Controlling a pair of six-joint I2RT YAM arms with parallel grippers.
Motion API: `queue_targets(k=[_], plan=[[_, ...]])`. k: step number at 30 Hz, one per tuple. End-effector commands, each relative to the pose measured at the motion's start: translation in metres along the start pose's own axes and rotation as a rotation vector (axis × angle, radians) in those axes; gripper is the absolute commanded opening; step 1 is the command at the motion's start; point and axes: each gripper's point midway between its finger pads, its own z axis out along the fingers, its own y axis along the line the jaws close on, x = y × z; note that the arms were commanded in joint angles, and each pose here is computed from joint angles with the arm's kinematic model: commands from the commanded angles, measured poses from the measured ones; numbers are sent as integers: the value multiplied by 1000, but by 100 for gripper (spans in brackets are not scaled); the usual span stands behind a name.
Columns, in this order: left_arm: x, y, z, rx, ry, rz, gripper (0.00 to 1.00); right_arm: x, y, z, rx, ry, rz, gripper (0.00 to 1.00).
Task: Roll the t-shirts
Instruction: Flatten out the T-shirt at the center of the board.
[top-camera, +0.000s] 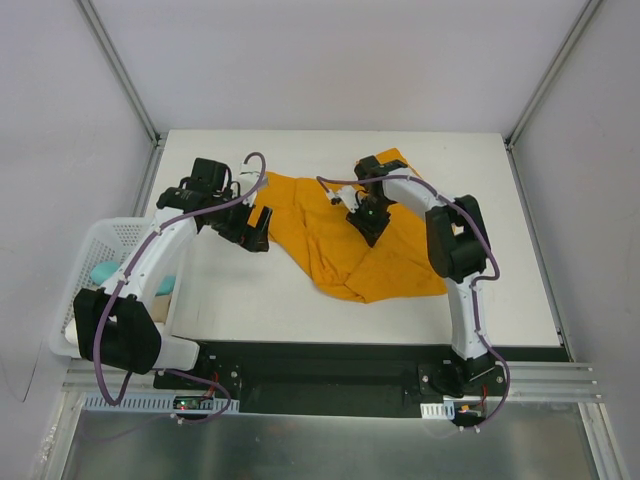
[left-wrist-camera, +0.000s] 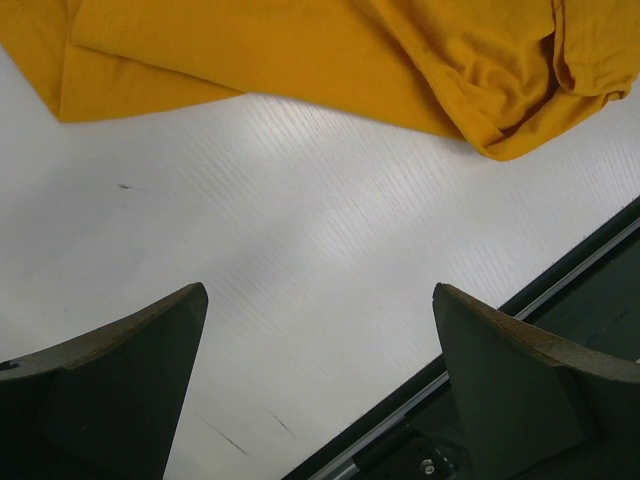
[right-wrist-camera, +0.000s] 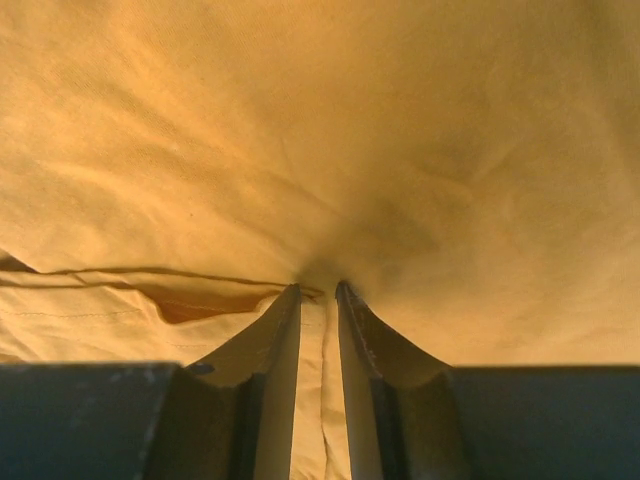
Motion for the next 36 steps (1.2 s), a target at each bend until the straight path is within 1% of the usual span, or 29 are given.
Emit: queue_targets(k=[1, 5, 7, 8, 10, 13, 17, 19, 21, 22, 23, 26, 30, 32, 33, 34, 36], plan=[[-13, 2, -5, 8, -31, -21, 95, -4, 1, -21, 80, -13, -28, 23], [-18, 6, -4, 3, -34, -18, 95, -3, 9, -27, 82, -18, -34, 21], [-18, 7, -2, 8, -28, -23, 95, 0, 12, -24, 75, -5, -27, 25], [-20, 7, -2, 10, -30, -25, 95, 1, 12, -22, 72, 2, -25, 29], [-21, 8, -1, 15, -27, -26, 95, 4, 11, -19, 78, 11, -23, 30], [-25, 8, 0, 16, -30, -24, 95, 8, 9, -15, 83, 32, -26, 27], [-27, 11, -1, 8, -27, -24, 95, 3, 6, -21, 113, 9, -22, 14], [-28, 11, -1, 7, -26, -23, 95, -3, 3, -34, 147, -22, -23, 12], [-27, 13, 1, 7, -21, -25, 95, -6, 3, -45, 171, -39, -26, 8], [-29, 13, 0, 4, -26, -19, 95, -9, 3, -58, 194, -62, -30, 6], [-30, 14, 1, 3, -23, -19, 95, -9, 5, -64, 202, -70, -31, 2], [-32, 19, 3, -6, -14, -10, 94, -12, 11, -90, 225, -114, -26, 1], [-37, 31, 10, -21, 2, 5, 93, -11, 21, -110, 220, -142, -13, 1], [-45, 38, 11, -41, -2, 42, 93, -8, 24, -116, 217, -147, 22, 1], [-45, 44, 18, -43, 15, 47, 93, -8, 26, -118, 211, -160, 31, 1], [-54, 49, 18, -61, 5, 66, 93, -9, 31, -120, 181, -189, 64, 1], [-67, 61, 29, -63, 12, 93, 93, -1, 31, -121, 171, -203, 124, 1]])
